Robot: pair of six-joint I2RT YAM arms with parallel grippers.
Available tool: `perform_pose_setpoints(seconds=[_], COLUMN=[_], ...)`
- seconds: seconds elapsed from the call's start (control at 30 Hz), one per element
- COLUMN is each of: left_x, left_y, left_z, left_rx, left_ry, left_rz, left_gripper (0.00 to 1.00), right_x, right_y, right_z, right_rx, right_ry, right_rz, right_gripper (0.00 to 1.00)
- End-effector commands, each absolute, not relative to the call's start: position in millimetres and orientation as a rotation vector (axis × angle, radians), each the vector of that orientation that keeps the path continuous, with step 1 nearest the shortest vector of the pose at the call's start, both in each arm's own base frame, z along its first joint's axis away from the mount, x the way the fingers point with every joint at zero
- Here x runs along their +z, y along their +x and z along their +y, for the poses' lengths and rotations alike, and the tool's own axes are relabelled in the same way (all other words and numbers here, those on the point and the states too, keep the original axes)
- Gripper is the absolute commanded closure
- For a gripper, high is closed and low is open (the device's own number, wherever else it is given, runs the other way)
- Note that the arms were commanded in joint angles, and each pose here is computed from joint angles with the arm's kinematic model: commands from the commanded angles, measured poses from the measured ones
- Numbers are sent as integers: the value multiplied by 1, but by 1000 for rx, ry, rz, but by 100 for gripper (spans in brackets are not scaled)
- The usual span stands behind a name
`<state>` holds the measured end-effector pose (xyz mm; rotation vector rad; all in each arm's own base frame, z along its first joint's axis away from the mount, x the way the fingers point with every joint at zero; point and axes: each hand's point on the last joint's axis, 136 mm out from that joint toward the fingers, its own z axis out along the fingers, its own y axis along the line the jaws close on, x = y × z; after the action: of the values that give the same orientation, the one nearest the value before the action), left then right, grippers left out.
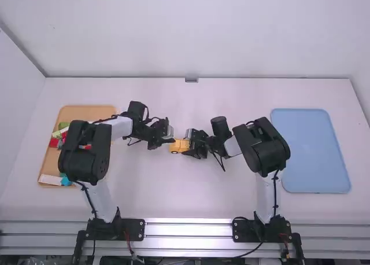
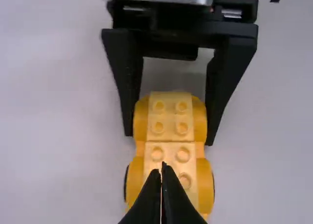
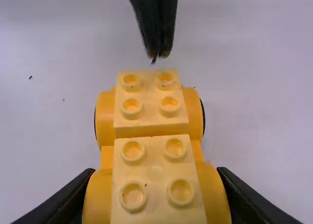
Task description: Assemble lego blocks to make yellow taxi
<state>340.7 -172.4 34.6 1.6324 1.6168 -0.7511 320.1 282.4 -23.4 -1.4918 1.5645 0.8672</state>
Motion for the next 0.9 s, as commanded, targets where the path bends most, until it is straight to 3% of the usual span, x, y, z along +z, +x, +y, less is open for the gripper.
perform_pose_setpoints(seconds=[0.0, 0.43, 0.53, 0.87], left_x=[18, -21, -38, -26], left_y=[330, 328, 331, 328], left_z=[-177, -161, -138, -155], left_rx=[-742, -570, -444, -546], left_ry=[1682, 1677, 1634, 1649], left_rz=[1649, 1887, 2079, 1978], left_gripper=[98, 98, 98, 98], right_x=[-32, -32, -32, -31], right_y=[318, 319, 319, 320], right_z=[282, 282, 282, 282], right_rx=[869, 868, 867, 864], right_ry=[-1493, -1492, -1493, -1492], right_rz=[1601, 1600, 1599, 1592], right_gripper=[43, 43, 43, 42])
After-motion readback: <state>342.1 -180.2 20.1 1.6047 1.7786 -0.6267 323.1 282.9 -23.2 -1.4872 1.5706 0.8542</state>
